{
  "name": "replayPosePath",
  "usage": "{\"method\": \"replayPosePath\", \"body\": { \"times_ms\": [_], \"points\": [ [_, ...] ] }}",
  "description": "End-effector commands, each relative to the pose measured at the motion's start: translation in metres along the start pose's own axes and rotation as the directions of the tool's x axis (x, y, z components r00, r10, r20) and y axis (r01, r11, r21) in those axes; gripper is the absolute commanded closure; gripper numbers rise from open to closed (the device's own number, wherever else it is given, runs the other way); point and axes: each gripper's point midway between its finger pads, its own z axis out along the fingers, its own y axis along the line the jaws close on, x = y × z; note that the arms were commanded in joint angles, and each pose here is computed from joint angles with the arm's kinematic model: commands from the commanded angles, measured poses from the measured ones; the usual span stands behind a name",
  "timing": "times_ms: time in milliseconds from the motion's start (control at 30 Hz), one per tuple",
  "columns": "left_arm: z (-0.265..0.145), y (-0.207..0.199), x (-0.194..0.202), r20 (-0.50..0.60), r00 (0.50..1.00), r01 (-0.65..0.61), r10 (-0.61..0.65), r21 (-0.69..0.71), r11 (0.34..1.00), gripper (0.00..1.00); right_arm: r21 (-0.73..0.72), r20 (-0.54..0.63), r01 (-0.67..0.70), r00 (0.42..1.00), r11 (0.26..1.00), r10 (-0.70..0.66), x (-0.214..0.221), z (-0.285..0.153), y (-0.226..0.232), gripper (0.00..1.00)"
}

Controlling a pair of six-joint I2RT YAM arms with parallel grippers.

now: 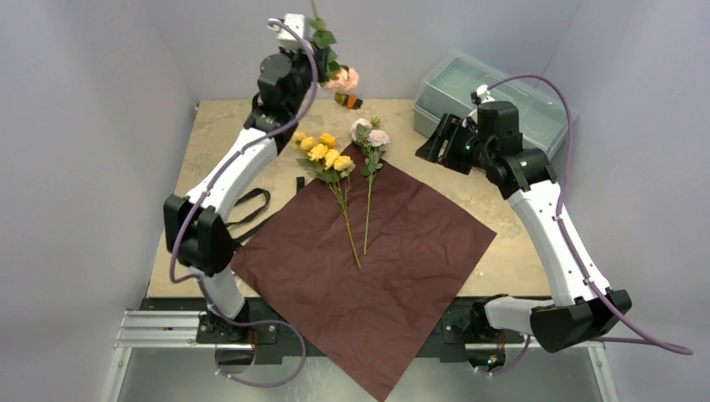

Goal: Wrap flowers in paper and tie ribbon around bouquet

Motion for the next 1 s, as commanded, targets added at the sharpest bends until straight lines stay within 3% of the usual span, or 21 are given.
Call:
{"method": "replayPosePath", "body": {
  "times_ms": [0, 67, 167, 300, 433, 500, 533, 600, 800, 967],
  "points": [
    [-0.045, -0.023, -0.012, 0.063, 0.934, -0.356, 0.351, 0.09, 0.93, 0.99, -0.174, 0.007, -0.022, 1.0, 0.985, 0.023, -0.025, -0.031, 0.05, 0.34],
    [-0.066, -0.035, -0.009, 0.1, 0.908, -0.42, 0.408, 0.182, 0.889, 0.97, -0.197, -0.015, -0.027, 1.0, 0.98, 0.025, -0.028, -0.039, 0.06, 0.33],
    [-0.1, -0.049, 0.001, 0.18, 0.829, -0.56, 0.53, 0.289, 0.777, 0.99, -0.225, -0.061, -0.044, 0.998, 0.973, 0.031, -0.026, -0.046, 0.069, 0.32],
    [-0.132, -0.046, 0.019, 0.179, 0.713, -0.688, 0.678, 0.362, 0.628, 1.0, -0.255, -0.176, -0.137, 0.98, 0.957, 0.093, -0.016, -0.051, 0.08, 0.32],
    [-0.169, -0.054, 0.037, 0.338, 0.463, -0.844, 0.819, 0.452, 0.29, 1.0, -0.338, -0.343, -0.273, 0.927, 0.901, 0.153, 0.008, -0.049, 0.097, 0.32],
    [-0.18, -0.057, 0.037, 0.381, 0.419, -0.858, 0.824, 0.463, 0.222, 1.0, -0.373, -0.422, -0.349, 0.889, 0.86, 0.178, 0.02, -0.045, 0.1, 0.32],
    [-0.186, -0.058, 0.042, 0.403, 0.378, -0.858, 0.834, 0.49, 0.152, 1.0, -0.378, -0.454, -0.385, 0.87, 0.842, 0.194, 0.024, -0.043, 0.097, 0.32],
    [-0.2, -0.064, 0.049, 0.431, 0.357, -0.827, 0.829, 0.558, 0.067, 1.0, -0.383, -0.492, -0.437, 0.842, 0.814, 0.221, 0.027, -0.037, 0.09, 0.32],
    [-0.232, -0.087, 0.057, 0.52, 0.353, -0.78, 0.778, 0.623, -0.063, 1.0, -0.379, -0.545, -0.524, 0.792, 0.763, 0.274, 0.017, -0.024, 0.075, 0.31],
    [-0.246, -0.096, 0.066, 0.541, 0.349, -0.757, 0.765, 0.644, -0.11, 1.0, -0.37, -0.562, -0.551, 0.774, 0.748, 0.293, 0.009, -0.02, 0.08, 0.31]
  ]
}}
